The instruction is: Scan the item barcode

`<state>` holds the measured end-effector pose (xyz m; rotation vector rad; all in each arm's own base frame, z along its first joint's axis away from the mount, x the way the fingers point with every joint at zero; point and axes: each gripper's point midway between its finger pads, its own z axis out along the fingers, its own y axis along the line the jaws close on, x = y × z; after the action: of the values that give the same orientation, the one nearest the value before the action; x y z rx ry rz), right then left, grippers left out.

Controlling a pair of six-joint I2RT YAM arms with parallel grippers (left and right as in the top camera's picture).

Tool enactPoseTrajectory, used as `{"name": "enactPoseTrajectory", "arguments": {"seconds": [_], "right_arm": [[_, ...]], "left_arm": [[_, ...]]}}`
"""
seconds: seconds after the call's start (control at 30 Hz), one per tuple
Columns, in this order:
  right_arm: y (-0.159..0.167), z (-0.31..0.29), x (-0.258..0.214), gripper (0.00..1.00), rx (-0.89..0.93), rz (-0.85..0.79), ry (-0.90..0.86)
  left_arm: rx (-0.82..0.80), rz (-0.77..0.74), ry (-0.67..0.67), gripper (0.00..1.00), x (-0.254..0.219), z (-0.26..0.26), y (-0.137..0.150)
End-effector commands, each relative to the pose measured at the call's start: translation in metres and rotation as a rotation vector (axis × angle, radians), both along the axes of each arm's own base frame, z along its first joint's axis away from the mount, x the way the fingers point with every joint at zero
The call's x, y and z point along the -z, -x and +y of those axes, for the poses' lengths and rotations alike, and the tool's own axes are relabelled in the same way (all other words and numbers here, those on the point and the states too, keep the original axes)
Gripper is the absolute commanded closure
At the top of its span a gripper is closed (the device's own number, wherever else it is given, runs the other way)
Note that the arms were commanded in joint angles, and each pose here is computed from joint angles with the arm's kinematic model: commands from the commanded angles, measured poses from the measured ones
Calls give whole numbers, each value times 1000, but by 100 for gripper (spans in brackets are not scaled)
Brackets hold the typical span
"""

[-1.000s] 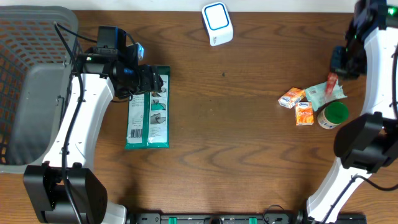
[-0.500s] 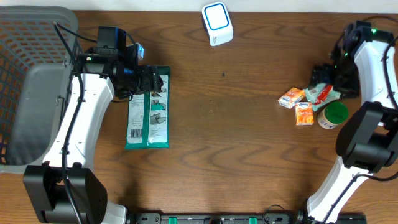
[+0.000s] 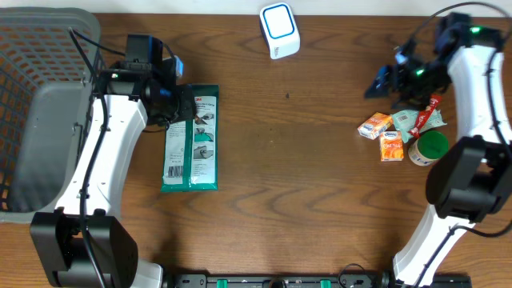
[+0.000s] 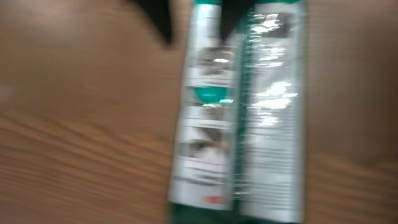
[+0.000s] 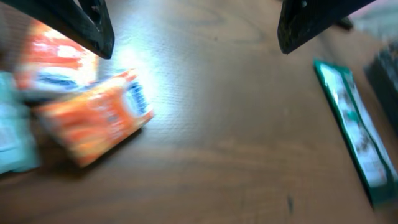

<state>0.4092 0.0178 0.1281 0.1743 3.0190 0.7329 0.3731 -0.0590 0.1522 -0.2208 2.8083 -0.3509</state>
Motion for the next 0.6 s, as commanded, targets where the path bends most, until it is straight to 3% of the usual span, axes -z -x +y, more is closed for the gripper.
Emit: {"name": "enactPoseTrajectory", "arguments": {"seconds": [0.0,0.3,0.57], "right_arm": [[11,27,21,20,-90,9,-37],[36,100,78,26,-222,12,-141],[58,147,108,28,-290,24,-134]], "left_arm": [[-252,42,-315,92,27,65,10],[-248,-29,-353,92,74,72,-5],[-222,112,-382,92,147,73,5]]}}
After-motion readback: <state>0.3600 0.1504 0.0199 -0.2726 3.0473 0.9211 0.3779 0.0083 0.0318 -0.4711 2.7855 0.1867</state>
